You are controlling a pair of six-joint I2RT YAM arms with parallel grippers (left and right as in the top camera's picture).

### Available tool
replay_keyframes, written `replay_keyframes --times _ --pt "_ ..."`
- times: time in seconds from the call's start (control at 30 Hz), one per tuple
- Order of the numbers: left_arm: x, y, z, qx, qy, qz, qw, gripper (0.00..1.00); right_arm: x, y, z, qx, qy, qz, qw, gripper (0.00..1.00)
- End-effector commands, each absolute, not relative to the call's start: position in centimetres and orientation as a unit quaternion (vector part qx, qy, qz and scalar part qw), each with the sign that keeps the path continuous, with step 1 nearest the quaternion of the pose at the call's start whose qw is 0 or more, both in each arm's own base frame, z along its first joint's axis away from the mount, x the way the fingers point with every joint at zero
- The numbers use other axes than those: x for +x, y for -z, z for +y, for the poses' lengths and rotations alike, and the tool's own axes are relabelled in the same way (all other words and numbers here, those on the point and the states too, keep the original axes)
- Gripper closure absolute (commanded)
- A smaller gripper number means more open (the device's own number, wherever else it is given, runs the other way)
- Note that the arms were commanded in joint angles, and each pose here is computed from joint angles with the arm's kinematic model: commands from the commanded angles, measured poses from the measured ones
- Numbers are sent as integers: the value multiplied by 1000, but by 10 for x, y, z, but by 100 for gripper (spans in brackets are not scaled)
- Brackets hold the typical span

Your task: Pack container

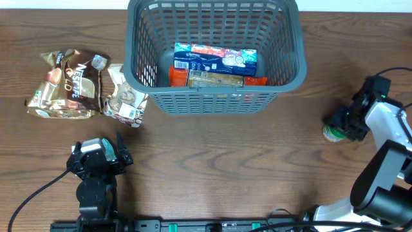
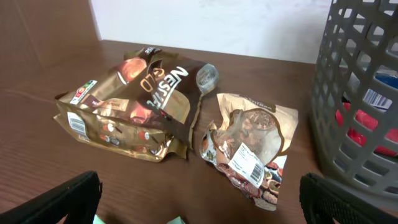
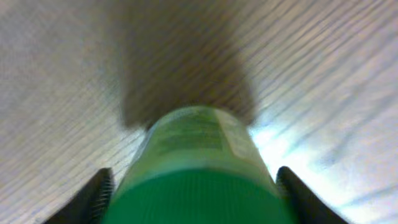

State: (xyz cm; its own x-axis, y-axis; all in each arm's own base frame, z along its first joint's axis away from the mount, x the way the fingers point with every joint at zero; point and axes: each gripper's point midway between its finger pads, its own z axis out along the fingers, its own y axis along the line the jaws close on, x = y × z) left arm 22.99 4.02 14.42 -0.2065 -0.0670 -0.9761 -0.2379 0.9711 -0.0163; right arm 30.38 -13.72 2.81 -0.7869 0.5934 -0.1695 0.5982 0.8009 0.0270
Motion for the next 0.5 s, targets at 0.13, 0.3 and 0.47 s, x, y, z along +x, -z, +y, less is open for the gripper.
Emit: replay_keyframes --times 0.13,0.3,0.47 --pt "229 -132 42 -97 -76 782 611 1 294 -15 -134 315 15 947 60 99" --pt "229 -132 42 -97 -76 782 611 1 294 -15 -134 315 15 947 60 89" --pt "229 -132 42 -97 -76 782 611 1 294 -14 -134 315 15 947 59 32"
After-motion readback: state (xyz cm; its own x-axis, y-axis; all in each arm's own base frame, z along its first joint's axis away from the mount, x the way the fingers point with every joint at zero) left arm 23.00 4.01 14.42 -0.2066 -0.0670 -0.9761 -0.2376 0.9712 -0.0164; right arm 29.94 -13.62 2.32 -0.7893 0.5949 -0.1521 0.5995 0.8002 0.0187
